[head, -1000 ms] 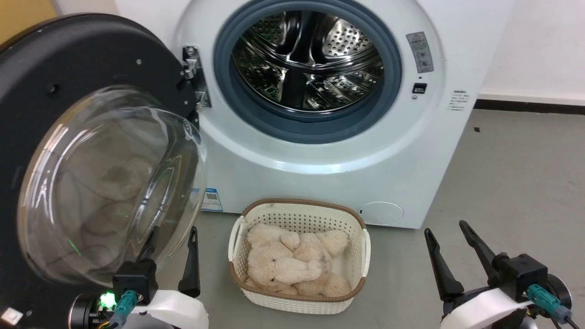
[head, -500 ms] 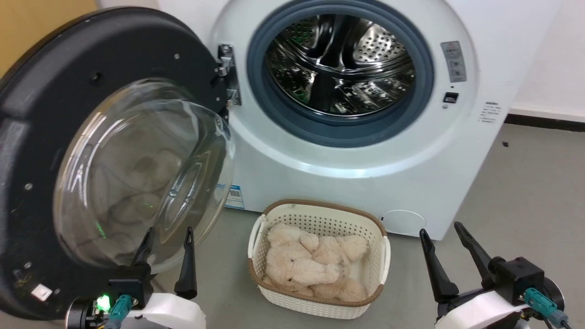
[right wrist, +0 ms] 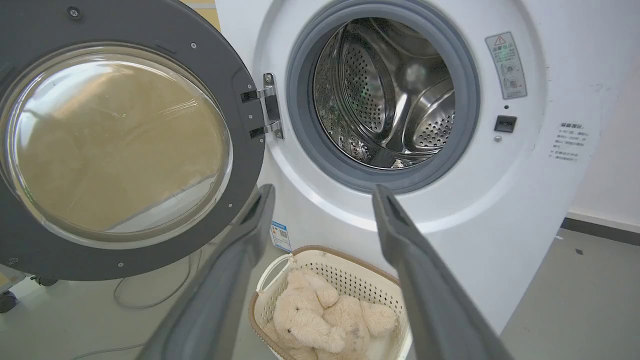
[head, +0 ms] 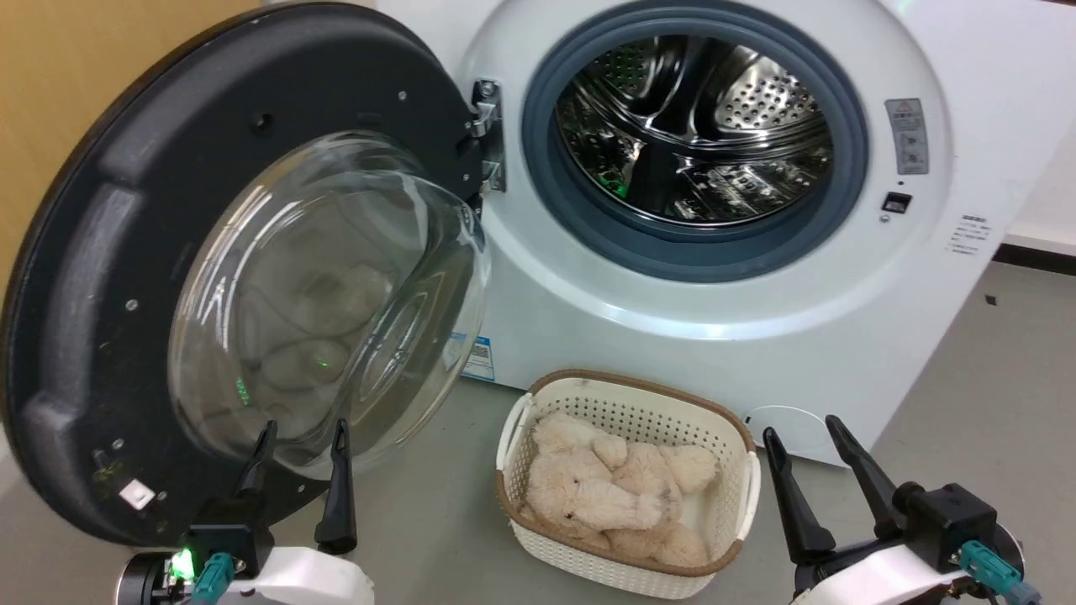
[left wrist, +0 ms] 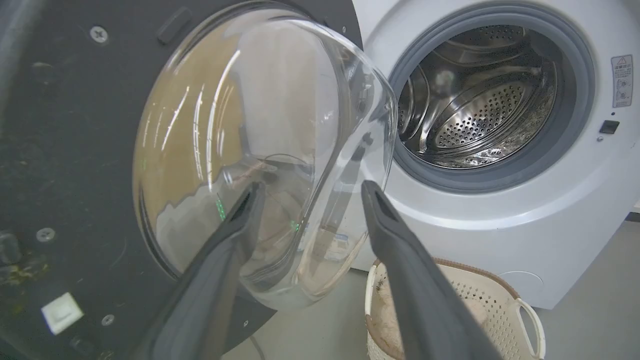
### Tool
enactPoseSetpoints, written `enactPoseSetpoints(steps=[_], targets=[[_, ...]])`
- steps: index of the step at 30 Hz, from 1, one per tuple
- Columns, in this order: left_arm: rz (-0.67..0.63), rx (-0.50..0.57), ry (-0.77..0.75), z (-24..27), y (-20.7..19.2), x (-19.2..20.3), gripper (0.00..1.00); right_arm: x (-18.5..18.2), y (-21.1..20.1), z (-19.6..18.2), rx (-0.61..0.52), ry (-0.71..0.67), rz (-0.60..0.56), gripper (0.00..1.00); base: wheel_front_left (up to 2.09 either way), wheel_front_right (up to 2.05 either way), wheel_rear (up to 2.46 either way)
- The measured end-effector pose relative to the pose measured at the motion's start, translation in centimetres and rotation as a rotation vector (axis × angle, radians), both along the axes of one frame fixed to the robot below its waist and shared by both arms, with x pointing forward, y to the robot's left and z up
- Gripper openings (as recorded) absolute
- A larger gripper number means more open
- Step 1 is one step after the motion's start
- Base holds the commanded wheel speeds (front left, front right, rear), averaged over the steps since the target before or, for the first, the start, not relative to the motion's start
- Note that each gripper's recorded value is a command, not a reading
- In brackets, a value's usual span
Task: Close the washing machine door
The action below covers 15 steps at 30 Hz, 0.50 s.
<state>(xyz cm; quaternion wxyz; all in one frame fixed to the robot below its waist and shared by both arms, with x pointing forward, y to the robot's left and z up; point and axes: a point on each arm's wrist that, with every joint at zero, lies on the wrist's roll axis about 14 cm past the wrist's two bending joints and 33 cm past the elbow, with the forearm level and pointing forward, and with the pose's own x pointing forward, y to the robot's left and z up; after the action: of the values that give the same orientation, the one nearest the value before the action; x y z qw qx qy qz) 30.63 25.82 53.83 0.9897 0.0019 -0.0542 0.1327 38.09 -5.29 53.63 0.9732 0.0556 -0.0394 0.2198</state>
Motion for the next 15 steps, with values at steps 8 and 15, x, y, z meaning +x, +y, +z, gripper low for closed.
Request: enactPoseSetpoints(steps=[8,15], targets=[[0.054,-0.004,-0.019,0.2,1.3,-1.2,1.00,-0.1,2.1,-0.4,0.013,0.009,0.061,1.00,0.00,0.00,0.00],[0.098,-0.006,-0.031,0.3,2.3,-2.4,1.00,-0.2,3.8,-0.6,0.027,0.014,0.113,1.00,0.00,0.00,0.00]])
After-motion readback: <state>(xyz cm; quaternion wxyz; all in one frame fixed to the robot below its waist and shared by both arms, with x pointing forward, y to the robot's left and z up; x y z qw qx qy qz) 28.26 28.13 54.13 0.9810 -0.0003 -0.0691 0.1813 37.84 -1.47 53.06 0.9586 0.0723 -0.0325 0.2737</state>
